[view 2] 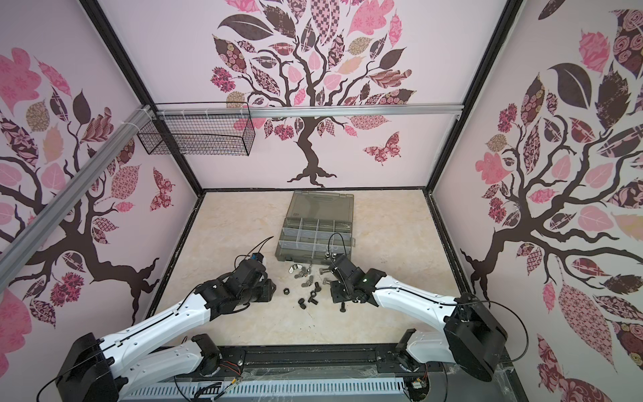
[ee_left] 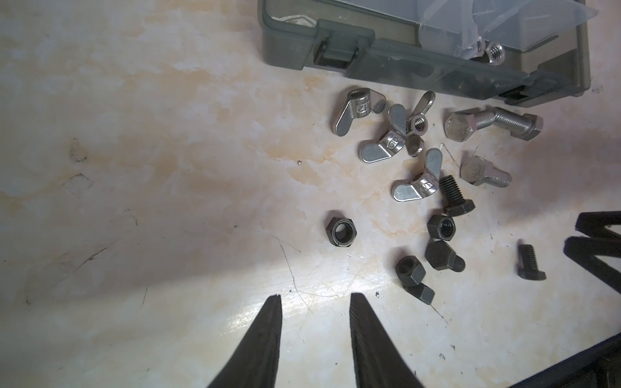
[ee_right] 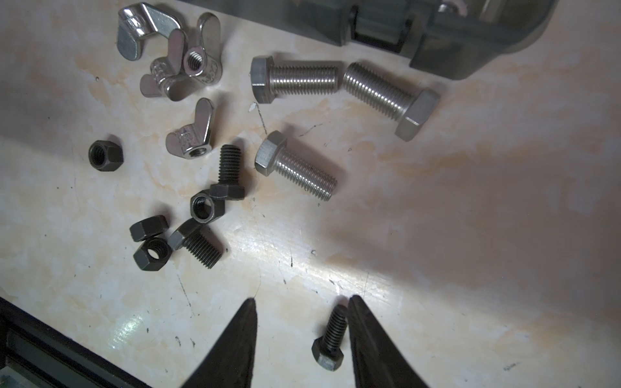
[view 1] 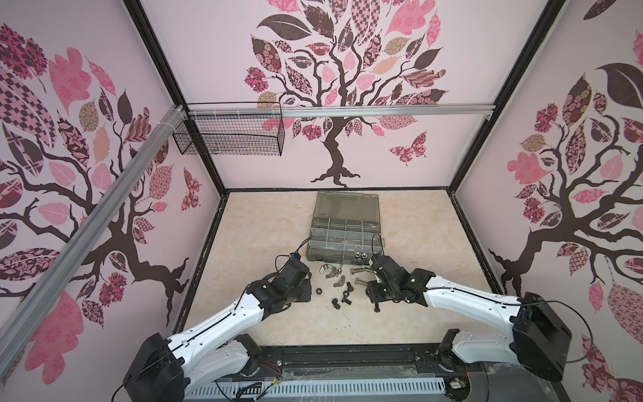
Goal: Sort the screws and nuts into containers
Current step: Pick up the nut at the center of the table.
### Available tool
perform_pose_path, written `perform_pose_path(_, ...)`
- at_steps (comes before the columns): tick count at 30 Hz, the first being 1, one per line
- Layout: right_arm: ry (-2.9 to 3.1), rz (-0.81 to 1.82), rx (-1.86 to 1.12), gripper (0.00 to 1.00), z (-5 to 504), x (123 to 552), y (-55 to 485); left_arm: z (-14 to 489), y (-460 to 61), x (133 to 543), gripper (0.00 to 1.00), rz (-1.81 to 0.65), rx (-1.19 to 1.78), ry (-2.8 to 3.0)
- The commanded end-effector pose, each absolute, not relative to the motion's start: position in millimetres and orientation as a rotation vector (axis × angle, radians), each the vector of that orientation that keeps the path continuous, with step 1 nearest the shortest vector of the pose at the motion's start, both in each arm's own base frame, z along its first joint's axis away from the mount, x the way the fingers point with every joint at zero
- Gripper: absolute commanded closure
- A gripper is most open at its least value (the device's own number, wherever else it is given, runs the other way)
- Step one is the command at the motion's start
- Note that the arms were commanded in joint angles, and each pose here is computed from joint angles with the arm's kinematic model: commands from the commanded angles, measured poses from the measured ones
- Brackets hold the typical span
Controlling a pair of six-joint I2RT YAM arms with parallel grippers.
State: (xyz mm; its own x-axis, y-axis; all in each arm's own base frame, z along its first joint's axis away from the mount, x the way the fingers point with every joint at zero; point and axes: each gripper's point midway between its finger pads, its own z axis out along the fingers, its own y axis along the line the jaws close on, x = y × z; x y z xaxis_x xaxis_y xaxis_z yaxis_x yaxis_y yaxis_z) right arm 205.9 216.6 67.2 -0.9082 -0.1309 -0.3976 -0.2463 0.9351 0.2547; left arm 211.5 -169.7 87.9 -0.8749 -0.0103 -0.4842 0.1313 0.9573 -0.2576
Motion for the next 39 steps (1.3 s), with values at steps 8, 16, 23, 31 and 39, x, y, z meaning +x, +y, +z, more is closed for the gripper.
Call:
perform_pose_path(8,2.742,0.397,-0.258,0.53,57,201,213,75,-192,219,0.62,-0.434,0.119,2.669)
perform_pose_path(16,2.747,0.391,-0.251,0.53,55,199,210,66,-205,223,0.62,-0.44,0.156,2.698)
perform_pose_path(23,2.743,0.393,-0.234,0.53,59,198,209,59,-212,228,0.62,-0.405,0.201,2.714)
perform_pose_path(31,2.746,0.391,-0.224,0.53,58,196,206,52,-215,231,0.62,-0.333,0.246,2.734)
perform_pose_path(39,2.729,0.396,-0.211,0.53,65,197,205,46,-219,236,0.62,-0.267,0.298,2.736)
